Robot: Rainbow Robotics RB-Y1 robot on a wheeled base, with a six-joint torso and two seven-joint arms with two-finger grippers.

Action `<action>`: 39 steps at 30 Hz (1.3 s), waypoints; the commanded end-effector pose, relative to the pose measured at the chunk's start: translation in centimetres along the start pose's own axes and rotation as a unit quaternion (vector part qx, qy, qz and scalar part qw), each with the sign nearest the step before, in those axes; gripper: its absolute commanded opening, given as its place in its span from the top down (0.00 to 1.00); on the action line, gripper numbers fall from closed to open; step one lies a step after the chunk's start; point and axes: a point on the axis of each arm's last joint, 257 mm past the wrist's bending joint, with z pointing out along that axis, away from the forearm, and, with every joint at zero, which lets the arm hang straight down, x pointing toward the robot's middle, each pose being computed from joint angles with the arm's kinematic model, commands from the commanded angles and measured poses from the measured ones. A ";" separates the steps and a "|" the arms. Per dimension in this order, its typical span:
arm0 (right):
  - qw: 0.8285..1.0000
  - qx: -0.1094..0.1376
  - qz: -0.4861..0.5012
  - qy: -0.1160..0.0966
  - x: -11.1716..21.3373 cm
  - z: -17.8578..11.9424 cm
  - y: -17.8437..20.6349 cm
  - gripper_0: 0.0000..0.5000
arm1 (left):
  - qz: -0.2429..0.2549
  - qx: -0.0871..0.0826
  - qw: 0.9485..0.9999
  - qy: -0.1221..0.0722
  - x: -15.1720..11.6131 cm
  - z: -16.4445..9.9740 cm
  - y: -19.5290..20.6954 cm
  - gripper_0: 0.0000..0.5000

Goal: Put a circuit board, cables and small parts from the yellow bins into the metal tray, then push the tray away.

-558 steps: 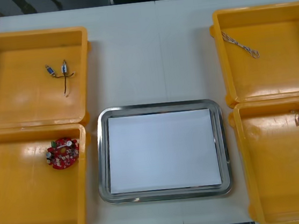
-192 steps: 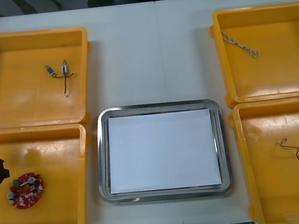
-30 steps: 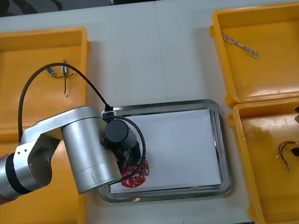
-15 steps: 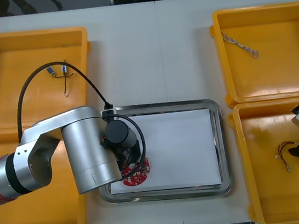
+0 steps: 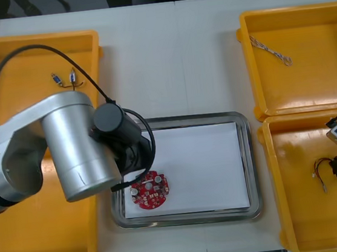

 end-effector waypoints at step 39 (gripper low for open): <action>0.997 -0.027 -0.069 0.031 -7.5 -16.0 1.1 1.00 | -0.120 -0.071 0.987 -0.086 -24.0 -6.5 22.2 0.00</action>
